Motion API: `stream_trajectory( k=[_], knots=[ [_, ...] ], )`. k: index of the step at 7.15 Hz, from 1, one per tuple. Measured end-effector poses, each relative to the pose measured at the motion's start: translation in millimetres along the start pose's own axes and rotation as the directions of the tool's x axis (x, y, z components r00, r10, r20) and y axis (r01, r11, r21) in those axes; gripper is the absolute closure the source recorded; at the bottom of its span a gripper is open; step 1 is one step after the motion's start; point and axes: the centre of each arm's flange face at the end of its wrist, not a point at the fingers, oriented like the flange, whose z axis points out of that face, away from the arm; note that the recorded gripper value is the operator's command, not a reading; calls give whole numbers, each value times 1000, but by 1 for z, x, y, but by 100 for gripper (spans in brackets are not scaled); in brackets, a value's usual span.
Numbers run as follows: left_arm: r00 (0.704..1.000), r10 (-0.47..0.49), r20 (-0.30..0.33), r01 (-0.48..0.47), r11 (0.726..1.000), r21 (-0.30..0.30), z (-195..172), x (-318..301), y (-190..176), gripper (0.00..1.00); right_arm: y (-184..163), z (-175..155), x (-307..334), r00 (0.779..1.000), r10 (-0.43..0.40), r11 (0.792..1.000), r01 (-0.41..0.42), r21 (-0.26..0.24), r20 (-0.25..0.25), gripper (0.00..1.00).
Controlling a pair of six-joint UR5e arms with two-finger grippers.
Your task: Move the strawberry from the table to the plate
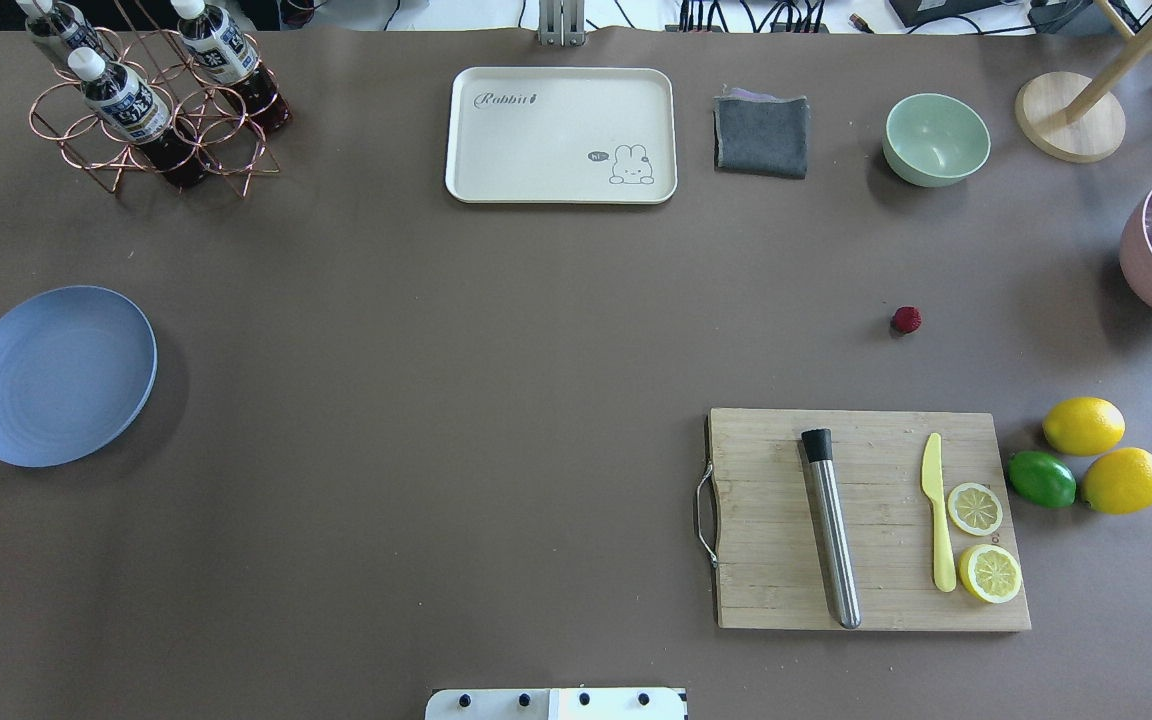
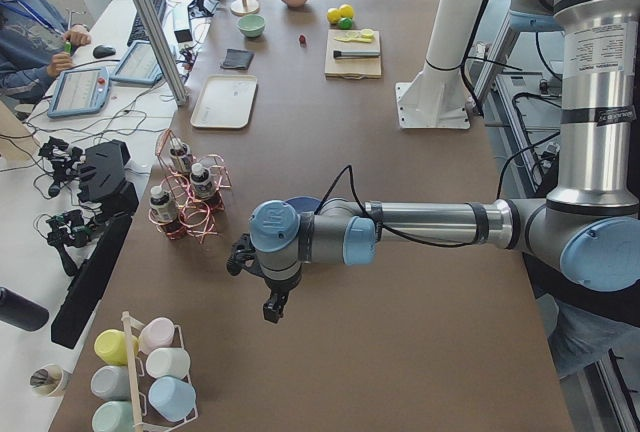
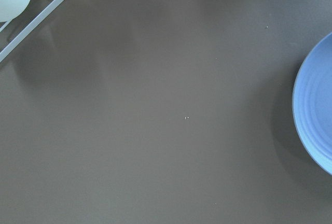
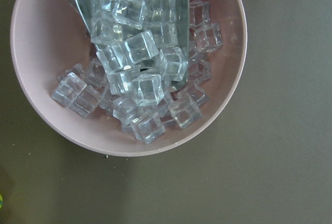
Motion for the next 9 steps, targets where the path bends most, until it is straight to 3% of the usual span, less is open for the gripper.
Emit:
stream_trajectory(
  k=[9],
  knots=[
    [1000,14,7,-14,1000,11,-6,4,-7,1,1,9,1,1000,2,1000,-2,-20,1,0]
  ],
)
